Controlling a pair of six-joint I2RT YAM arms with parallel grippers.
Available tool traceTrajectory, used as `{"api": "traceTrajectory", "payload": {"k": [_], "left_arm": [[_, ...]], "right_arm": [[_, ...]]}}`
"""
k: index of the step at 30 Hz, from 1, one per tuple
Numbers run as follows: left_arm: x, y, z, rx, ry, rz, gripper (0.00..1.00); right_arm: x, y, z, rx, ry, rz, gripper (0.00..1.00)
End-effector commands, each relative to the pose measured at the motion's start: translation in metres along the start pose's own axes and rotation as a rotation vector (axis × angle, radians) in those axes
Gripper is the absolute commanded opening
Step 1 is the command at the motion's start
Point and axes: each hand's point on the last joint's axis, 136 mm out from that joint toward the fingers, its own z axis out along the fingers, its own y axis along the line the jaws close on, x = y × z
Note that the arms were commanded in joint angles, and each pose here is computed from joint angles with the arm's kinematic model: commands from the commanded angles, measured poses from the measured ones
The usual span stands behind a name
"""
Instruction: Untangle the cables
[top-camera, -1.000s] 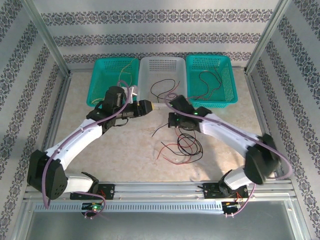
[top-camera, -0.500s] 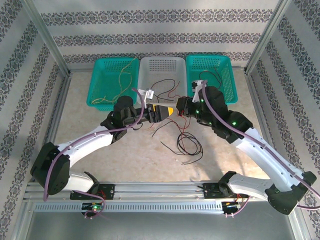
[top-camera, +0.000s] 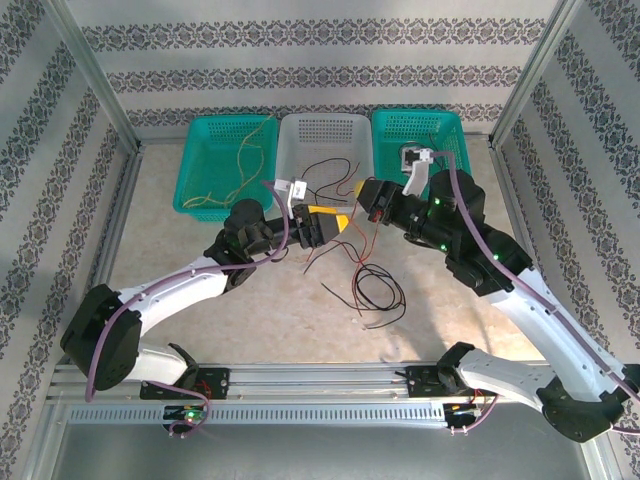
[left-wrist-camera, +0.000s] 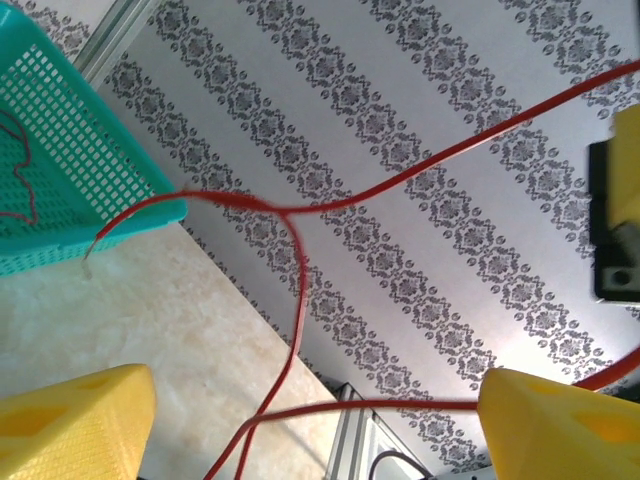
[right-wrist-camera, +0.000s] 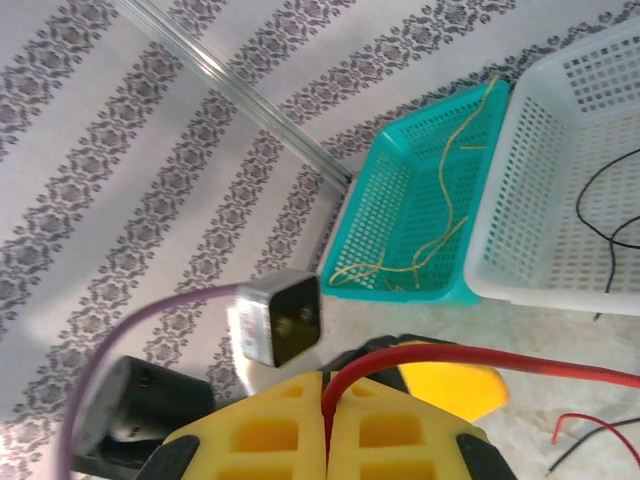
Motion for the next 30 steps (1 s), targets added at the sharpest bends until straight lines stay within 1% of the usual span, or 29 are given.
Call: {"api": "traceTrajectory", "payload": {"k": [1,3,5,8,12,14,16,19,23,30], "left_arm": [[0.006,-0.002,0.001,0.021,0.002,0.011,0.81],[0.010,0.003,0.004,0.016,0.016,0.002,0.80],[0.008,0.000,0.007,0.040,0.015,0.005,0.81],[-0.001,-0.009,0.009,0.066,0.003,0.020,0.81],[-0.016,-0.034,0.004,0.124,-0.015,0.064,0.82],[-0.022,-0.047,0.000,0.155,-0.017,0.084,0.86],[-0.028,-0.055,-0.004,0.157,-0.028,0.111,0.88],[-0.034,-0.066,-0.007,0.150,-0.029,0.167,0.89],[-0.038,-0.068,-0.008,0.105,-0.001,0.241,0.83],[-0.037,-0.066,-0.007,-0.016,0.068,0.398,0.70]], "right_arm": [[-0.022,0.029,-0.014,-0.105,-0.050,-0.008,0.00],[-0.026,0.034,-0.013,-0.132,-0.050,-0.012,0.00],[-0.028,0.034,-0.010,-0.139,-0.042,-0.011,0.00],[-0.025,0.024,-0.003,-0.107,-0.029,-0.018,0.00],[-0.017,0.014,0.004,-0.099,-0.013,0.006,0.00],[-0.016,0.012,0.008,-0.099,-0.013,0.012,0.00],[-0.016,0.010,0.010,-0.091,-0.006,0.014,0.00],[-0.012,0.009,0.015,-0.092,0.013,0.024,0.00],[-0.008,0.006,0.017,-0.091,0.023,0.038,0.00],[-0.004,0.004,0.018,-0.093,0.032,0.065,0.00]]}}
